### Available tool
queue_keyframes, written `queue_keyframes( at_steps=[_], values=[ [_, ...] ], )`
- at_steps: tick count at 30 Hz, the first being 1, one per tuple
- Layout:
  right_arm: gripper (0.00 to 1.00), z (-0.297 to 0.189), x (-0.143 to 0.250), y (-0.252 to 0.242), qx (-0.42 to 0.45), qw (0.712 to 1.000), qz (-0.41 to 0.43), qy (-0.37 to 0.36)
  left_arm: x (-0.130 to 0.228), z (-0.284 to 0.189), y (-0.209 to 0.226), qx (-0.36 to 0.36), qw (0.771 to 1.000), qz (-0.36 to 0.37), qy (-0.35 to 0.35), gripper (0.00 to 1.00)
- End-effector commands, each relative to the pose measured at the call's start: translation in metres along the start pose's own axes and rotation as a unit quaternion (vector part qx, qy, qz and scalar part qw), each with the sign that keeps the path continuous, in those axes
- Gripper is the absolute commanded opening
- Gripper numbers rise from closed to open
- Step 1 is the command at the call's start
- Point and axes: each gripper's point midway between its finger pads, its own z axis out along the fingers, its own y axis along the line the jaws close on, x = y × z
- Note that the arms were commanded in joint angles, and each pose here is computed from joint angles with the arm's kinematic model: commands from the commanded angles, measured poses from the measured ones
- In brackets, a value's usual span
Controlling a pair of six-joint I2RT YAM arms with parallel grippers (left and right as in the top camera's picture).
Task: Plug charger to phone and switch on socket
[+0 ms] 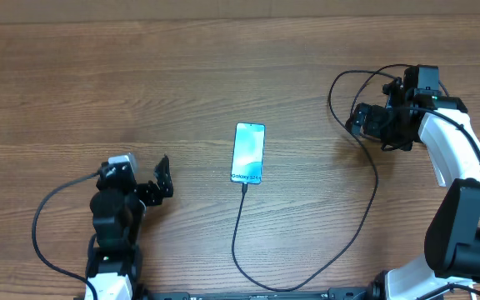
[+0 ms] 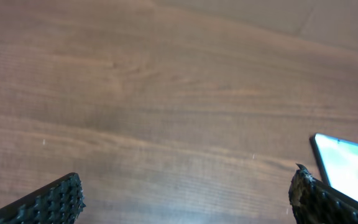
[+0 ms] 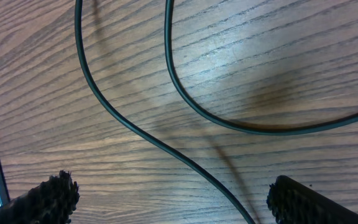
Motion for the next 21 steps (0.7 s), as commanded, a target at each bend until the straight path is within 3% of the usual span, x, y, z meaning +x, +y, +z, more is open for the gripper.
queue_keyframes(
  at_steps=[1,21],
  values=[
    [1.00,-0.001,0.002,0.001,-0.003,1.000,0.002,-0.001,0.018,-0.004,0.001,0.002,1.000,-0.014,0.009,1.00],
    [1.00,-0.001,0.002,0.001,-0.003,1.000,0.002,-0.001,0.025,-0.020,0.001,0.008,1.000,-0.014,-0.010,1.00]
  ],
)
